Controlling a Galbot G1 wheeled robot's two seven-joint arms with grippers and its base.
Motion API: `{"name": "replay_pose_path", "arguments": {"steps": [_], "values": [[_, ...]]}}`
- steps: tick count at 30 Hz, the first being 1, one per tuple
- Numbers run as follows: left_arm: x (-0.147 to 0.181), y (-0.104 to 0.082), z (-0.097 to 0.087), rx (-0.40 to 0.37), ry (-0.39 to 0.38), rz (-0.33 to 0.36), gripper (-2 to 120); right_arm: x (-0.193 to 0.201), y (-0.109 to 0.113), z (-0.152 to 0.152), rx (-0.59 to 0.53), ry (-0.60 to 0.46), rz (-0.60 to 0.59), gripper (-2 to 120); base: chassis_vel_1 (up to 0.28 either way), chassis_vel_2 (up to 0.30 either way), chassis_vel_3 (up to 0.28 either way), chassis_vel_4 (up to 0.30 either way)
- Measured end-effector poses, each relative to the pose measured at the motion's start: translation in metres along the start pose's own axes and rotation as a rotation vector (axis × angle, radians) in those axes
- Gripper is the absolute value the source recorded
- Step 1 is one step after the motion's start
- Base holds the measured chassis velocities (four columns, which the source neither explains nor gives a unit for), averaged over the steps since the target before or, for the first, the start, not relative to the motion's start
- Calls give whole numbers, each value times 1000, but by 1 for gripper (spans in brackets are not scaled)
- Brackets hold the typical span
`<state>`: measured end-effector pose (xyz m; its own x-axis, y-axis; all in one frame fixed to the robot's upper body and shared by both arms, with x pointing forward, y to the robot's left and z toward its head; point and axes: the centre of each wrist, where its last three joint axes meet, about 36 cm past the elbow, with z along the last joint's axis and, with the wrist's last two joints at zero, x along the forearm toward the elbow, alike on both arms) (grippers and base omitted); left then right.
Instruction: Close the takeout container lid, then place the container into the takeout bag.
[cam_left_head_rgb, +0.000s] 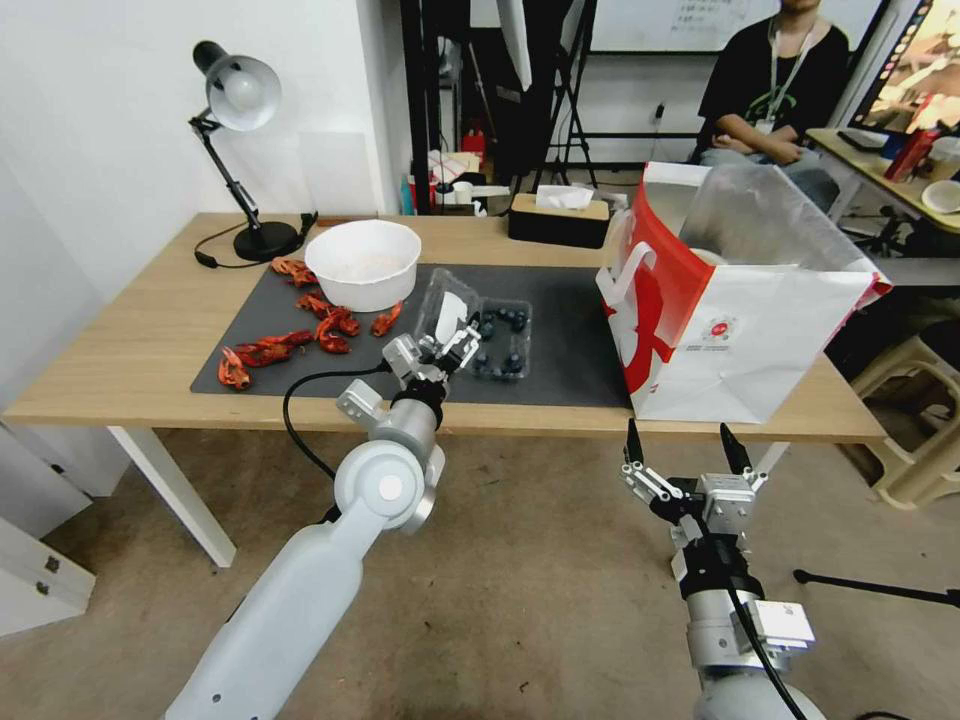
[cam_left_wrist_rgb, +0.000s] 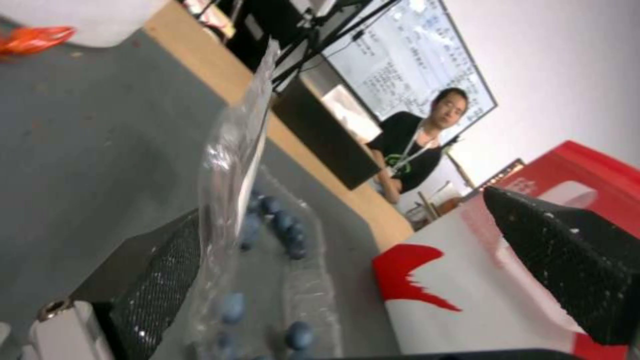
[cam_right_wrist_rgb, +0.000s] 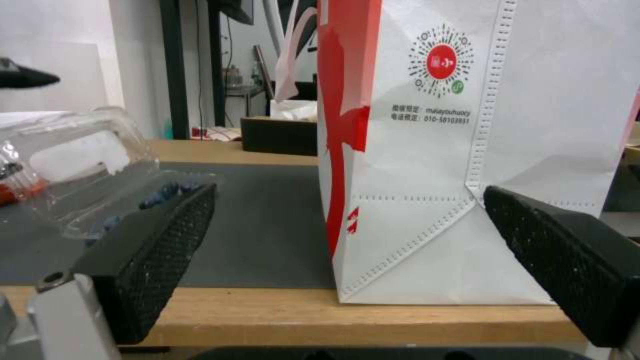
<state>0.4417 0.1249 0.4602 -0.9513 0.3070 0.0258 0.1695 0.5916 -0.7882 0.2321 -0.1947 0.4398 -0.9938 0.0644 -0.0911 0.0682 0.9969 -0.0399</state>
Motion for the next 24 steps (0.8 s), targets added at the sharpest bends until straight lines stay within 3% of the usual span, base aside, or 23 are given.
{"name": "replay_pose_path", "arguments": {"steps": [6,14,19,24], "values": [[1,-8,-3,-3,5,37,100,1,0,0,2,0,1,100,0,0,0,0],[-4,-21,-6,49,46,82,100,2,1,1,2,1,2,100,0,0,0,0],[-14,-32,-8,110,94,90,100,2,0,1,5,2,5,100,0,0,0,0],[-26,-40,-11,224,169,43,100,2,-1,2,8,3,7,100,0,0,0,0]]}}
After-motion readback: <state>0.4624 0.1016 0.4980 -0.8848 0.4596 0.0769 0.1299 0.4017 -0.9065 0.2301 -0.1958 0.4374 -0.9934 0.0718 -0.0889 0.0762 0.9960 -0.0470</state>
